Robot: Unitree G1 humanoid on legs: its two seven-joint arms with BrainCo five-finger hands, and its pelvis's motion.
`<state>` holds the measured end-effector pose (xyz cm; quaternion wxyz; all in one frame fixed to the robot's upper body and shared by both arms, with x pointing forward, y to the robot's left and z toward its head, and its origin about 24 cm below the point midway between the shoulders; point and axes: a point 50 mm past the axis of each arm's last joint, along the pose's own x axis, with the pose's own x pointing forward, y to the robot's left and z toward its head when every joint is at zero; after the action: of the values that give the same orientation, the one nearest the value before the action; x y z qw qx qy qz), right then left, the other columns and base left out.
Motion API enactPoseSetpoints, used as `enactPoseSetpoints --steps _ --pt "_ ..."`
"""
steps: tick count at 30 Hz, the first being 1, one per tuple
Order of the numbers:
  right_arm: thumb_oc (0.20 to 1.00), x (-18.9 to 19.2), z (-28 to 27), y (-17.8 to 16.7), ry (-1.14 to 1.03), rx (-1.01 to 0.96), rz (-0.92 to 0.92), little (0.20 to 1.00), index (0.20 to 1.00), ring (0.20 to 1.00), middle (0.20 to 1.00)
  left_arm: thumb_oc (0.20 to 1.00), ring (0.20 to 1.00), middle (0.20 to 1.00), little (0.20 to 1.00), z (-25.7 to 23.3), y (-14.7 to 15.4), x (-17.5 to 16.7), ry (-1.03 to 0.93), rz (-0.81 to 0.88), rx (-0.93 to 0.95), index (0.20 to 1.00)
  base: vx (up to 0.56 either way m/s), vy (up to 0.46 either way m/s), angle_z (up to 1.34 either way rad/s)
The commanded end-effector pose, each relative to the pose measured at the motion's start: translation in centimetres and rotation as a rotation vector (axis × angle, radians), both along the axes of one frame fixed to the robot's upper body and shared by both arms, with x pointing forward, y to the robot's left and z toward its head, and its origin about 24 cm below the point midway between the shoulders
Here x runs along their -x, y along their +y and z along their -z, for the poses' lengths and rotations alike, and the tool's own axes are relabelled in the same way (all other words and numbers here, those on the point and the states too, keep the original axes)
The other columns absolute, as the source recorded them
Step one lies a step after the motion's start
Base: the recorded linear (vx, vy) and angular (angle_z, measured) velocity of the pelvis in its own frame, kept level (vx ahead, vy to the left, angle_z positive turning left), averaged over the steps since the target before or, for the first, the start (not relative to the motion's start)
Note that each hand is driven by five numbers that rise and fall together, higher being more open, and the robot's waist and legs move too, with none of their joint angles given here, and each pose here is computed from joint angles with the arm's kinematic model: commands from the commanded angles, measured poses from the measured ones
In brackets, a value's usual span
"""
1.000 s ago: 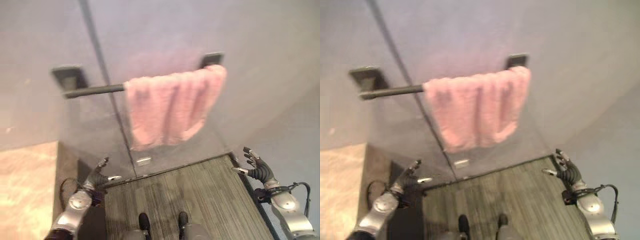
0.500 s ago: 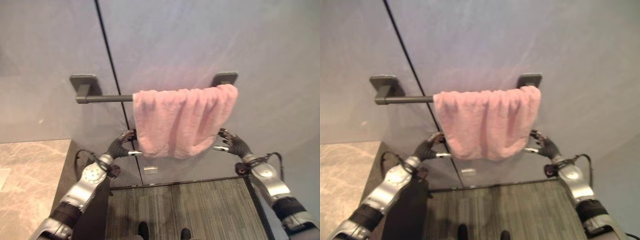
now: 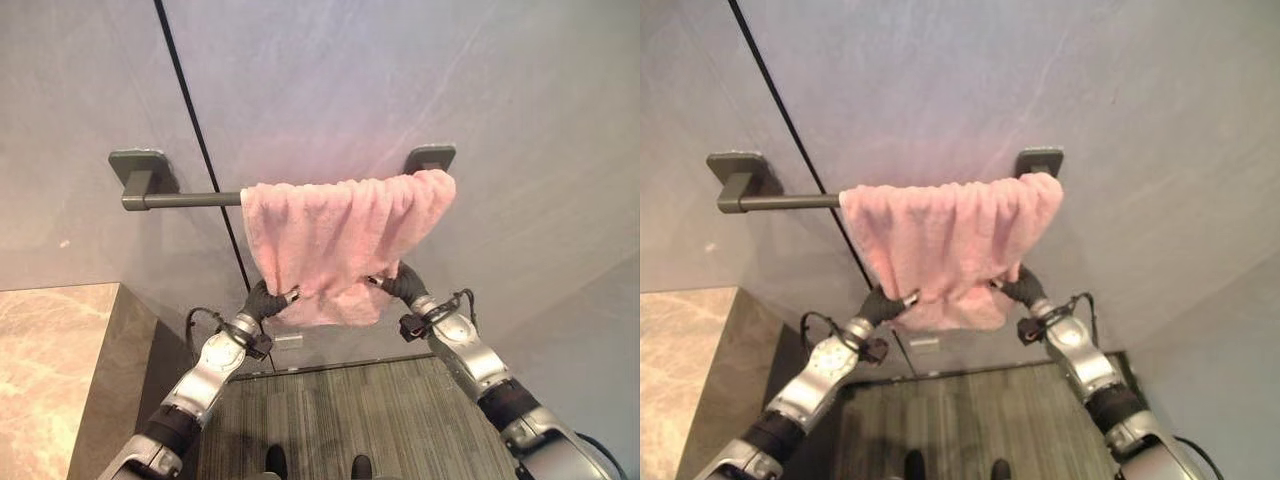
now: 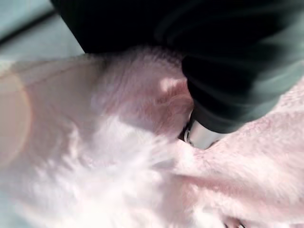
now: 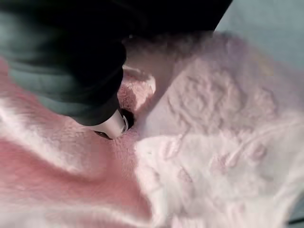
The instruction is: Put brush and paste in cup on sink, flatten towel.
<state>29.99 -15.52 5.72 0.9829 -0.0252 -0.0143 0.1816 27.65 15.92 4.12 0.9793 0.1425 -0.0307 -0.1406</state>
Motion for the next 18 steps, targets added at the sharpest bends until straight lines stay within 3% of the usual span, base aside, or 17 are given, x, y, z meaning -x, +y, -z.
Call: enactPoseSetpoints --steps 1,5,6,7,9,13,18 --pt "0.2 -0.2 -3.3 -1.4 -0.168 -0.077 0.029 0.2 0.2 0.2 0.2 0.2 0.2 0.2 0.2 -1.9 0.1 0.0 -0.116 0.03 -0.024 0.2 0.0 0.0 0.0" --pt "0.2 2.2 -6.7 -1.4 -0.348 -0.191 -0.007 0.2 0.2 0.2 0.2 0.2 0.2 0.2 0.2 -5.0 1.6 1.4 -0.264 -0.02 0.022 0.2 0.01 0.004 0.0" --pt "0.2 4.0 -9.5 -0.4 -0.491 -0.307 -0.079 0.2 0.2 0.2 0.2 0.2 0.2 0.2 0.2 -7.9 2.1 2.9 -0.425 -0.051 0.061 0.2 0.0 0.0 0.0" --pt "0.2 4.7 -9.9 0.6 -0.509 -0.354 -0.119 0.2 0.2 0.2 0.2 0.2 0.2 0.2 0.2 -8.0 2.2 3.7 -0.445 -0.089 0.138 0.2 0.0 0.0 0.0" --pt "0.2 4.7 -9.4 1.1 -0.487 -0.344 -0.137 0.2 0.2 0.2 0.2 0.2 0.2 0.2 0.2 -7.5 2.3 3.9 -0.432 -0.112 0.138 0.2 -0.01 -0.01 0.05" --pt "0.2 3.2 -6.3 2.3 -0.389 -0.094 -0.088 0.2 0.2 0.2 0.2 0.2 0.2 0.2 0.2 -5.1 2.4 3.7 -0.336 -0.136 0.064 0.2 -0.02 -0.006 0.15" --pt "0.2 2.5 -4.4 3.9 -0.319 -0.054 -0.083 0.2 0.2 0.2 0.2 0.2 0.2 0.2 0.2 -2.3 2.0 3.0 -0.219 -0.168 0.043 0.2 -0.02 0.011 0.15"
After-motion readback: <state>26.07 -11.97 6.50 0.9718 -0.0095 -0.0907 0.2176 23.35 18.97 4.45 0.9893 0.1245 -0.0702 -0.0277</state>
